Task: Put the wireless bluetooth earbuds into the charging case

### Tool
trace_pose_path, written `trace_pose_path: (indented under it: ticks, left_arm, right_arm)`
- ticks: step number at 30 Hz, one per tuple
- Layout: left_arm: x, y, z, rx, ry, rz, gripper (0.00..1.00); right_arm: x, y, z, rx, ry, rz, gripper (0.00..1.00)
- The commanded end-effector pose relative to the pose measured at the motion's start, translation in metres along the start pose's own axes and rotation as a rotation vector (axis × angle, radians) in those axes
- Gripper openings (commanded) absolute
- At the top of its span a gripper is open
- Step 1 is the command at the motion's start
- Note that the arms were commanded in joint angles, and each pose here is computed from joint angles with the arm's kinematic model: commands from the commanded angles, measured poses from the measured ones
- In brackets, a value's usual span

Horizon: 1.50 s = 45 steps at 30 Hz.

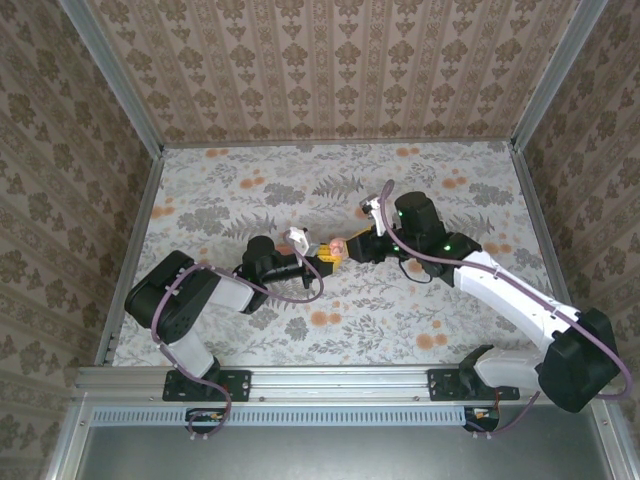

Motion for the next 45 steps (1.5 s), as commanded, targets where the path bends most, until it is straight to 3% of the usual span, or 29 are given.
trace_pose_path:
  ticks: [1,11,45]
  left_arm:
    - [0.000,-0.001,-0.014,-0.063,-0.044,0.015,0.10]
    - [0.000,-0.001,-0.015,-0.066,-0.046,0.014,0.10]
    - [0.000,-0.002,-0.018,-0.080,-0.053,0.017,0.10]
  right_arm:
    - [-0.006,-0.001,-0.003,-0.067,0.025,-0.037,0.35]
    - [-0.022,-0.014,-0.005,-0.161,0.014,-0.120,0.34]
    - [-0.027,-0.028,0.006,-0.168,0.042,-0.051,0.36]
Point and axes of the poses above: each hand's point on the last joint's axis, 136 mm out from that joint toward the fingers, its own x axis back along the fingers, its own y axis along the line the jaws close on, z = x × y, the point moved 10 cm from there along x, back along the fingers, and after that the axes turned 4 degrees about x, right-handed, at the moved point
